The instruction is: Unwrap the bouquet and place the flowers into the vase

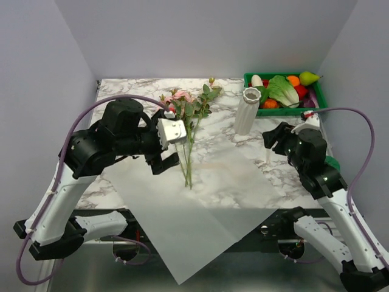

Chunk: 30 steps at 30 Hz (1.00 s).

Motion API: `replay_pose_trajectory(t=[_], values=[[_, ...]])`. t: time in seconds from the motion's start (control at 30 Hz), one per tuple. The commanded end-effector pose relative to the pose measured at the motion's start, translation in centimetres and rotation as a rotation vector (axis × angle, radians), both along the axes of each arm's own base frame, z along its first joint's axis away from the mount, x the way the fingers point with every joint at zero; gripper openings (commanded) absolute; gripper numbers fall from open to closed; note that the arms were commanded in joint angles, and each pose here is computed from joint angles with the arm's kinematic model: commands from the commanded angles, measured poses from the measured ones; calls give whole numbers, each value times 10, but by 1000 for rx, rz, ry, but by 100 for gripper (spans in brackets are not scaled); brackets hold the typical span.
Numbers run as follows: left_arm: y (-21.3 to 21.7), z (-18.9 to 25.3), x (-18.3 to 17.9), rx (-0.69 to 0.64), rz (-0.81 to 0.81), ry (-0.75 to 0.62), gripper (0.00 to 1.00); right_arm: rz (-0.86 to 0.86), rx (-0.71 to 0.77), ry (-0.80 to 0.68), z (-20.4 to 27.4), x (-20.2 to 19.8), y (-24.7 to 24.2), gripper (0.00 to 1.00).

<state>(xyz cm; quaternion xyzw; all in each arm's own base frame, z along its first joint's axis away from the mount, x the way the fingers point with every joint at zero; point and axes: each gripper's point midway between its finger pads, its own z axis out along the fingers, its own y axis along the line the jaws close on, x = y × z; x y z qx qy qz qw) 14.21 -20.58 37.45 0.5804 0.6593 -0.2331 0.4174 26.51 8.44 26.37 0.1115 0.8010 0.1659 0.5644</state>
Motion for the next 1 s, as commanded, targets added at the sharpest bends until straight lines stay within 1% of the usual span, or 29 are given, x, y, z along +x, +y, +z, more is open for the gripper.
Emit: replay_pose_trajectory(t=[0.0,0.03,0.07,0.1,0.13,0.17,0.2,0.23,0.27,0.33,0.37,0.47,0.5,0.53,0.57,0.6,0.7,0.73,0.77,0.8,0.83,0.93,0.97], values=[[11,-63,79,67,327,106,99,51,-18,18,-5,15,13,65],[22,-77,95,73,411,151,99,58,-18,32,-9,22,18,64],[21,-92,113,80,450,178,99,66,-15,36,-10,26,21,64],[25,-115,119,106,482,234,99,68,-14,40,-11,29,23,63],[27,-127,125,103,512,283,98,73,-20,59,-19,37,28,63],[31,-141,140,104,555,310,98,90,-24,69,-22,39,35,63],[34,-156,142,116,580,347,97,99,-32,74,-23,44,40,63],[35,-163,145,113,592,365,97,105,-45,75,-23,48,45,63],[36,-170,154,100,622,375,97,132,-72,119,-38,52,58,63],[41,-182,160,92,654,394,97,152,-94,114,-31,62,73,63],[43,-185,167,78,677,400,97,184,-126,160,-48,67,89,63],[61,-196,180,51,745,455,98,246,-158,149,-36,79,123,63],[72,-199,185,26,783,486,98,264,-184,189,-53,87,134,63],[77,-202,188,20,797,505,98,295,-175,165,-39,95,147,63],[83,-208,190,24,812,530,98,322,-176,169,-39,97,160,62],[90,-214,193,32,837,536,98,342,-198,219,-60,105,171,62],[108,-229,195,81,884,540,99,428,-180,227,-54,119,208,59],[115,-234,195,105,902,531,99,456,-211,296,-81,122,218,59],[118,-238,195,112,908,530,99,495,-215,313,-85,120,232,59],[121,-247,190,125,913,545,99,512,-206,279,-68,129,247,59],[123,-248,188,120,916,544,99,533,-241,335,-94,130,255,59],[131,-250,185,108,934,530,99,578,-244,330,-93,132,283,59],[134,-248,185,104,940,526,99,590,-259,353,-107,130,291,58]])
